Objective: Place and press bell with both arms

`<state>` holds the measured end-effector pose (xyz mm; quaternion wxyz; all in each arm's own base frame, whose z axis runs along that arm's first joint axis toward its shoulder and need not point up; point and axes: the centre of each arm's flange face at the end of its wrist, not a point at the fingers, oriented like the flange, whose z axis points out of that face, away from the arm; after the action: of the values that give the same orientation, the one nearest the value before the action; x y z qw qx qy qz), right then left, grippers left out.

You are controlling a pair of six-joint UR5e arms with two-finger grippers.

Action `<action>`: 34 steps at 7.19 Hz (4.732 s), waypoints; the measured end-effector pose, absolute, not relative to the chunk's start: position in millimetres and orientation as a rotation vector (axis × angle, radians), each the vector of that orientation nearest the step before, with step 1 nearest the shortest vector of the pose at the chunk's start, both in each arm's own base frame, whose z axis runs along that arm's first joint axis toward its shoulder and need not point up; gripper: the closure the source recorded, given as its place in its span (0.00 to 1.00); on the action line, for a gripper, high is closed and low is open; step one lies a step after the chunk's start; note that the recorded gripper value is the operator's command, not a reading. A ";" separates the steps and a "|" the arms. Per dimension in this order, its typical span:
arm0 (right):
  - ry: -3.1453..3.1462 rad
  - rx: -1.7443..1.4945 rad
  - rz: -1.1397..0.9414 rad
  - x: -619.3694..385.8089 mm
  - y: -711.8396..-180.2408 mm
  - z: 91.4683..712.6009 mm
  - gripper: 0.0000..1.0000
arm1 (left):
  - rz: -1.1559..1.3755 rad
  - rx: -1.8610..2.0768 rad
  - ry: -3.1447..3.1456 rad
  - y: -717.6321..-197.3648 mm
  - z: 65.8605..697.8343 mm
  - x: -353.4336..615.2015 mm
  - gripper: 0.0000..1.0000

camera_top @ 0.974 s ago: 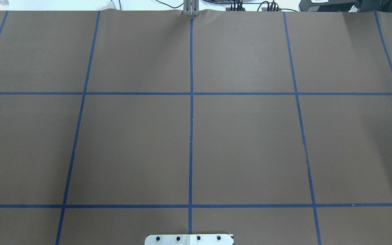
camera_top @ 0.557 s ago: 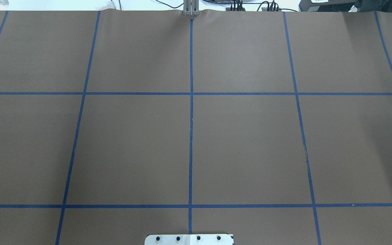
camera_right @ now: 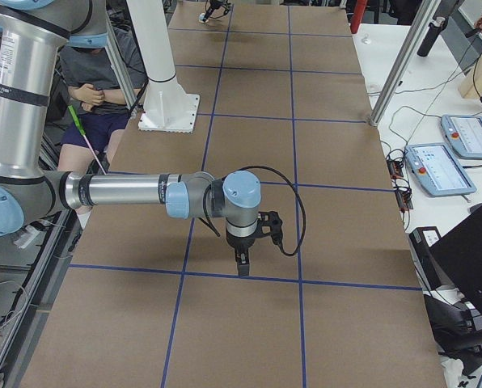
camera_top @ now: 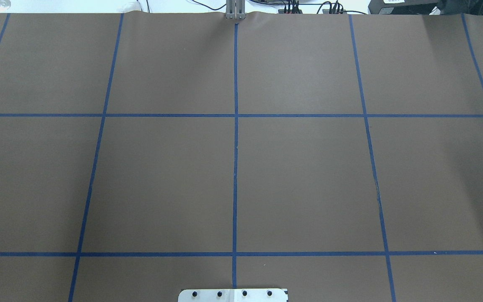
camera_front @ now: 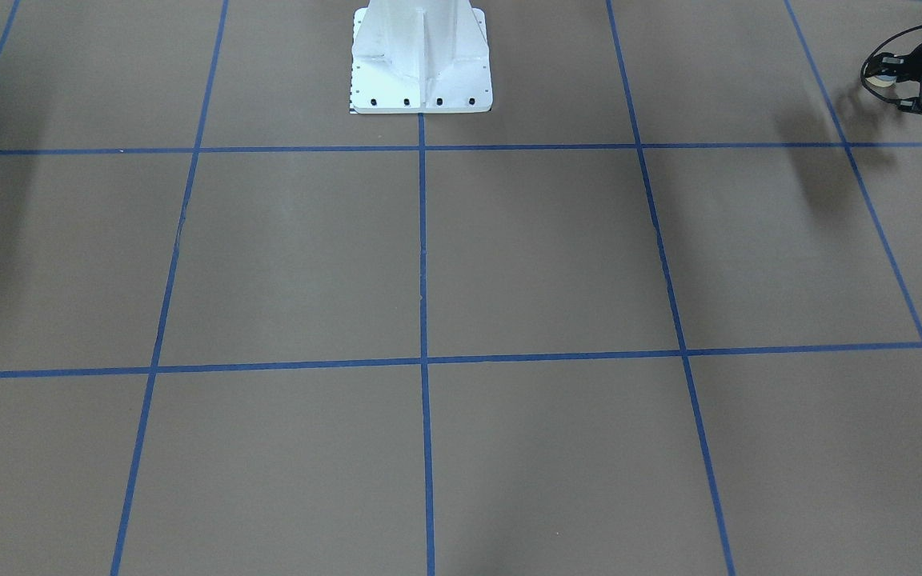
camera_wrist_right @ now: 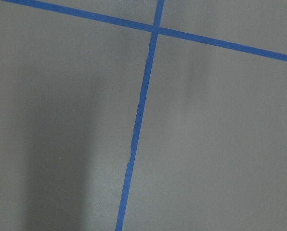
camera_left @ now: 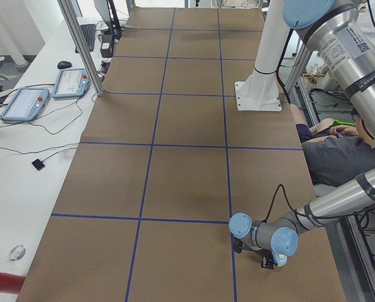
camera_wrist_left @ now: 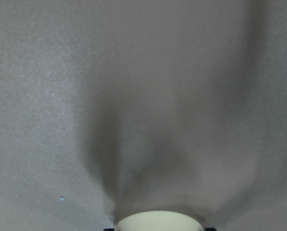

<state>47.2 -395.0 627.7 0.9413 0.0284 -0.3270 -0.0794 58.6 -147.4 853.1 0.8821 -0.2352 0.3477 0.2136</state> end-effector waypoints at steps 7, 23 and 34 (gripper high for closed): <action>-0.664 0.063 -0.163 47.3 -397.6 626.4 0.00 | 0.473 -0.426 0.861 -159.0 778.3 73.6 0.85; -0.654 0.041 -0.144 48.0 -399.5 636.2 0.00 | 0.298 -0.151 0.862 -600.0 316.1 341.7 0.93; -0.661 0.029 -0.140 47.7 -395.9 641.1 0.00 | 0.133 -0.341 0.809 -547.0 186.6 647.1 0.50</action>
<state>47.7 -395.9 641.1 0.9433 0.0143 -0.3244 -0.0688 647.1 -547.0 186.6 0.9031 -0.1650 0.3911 0.0643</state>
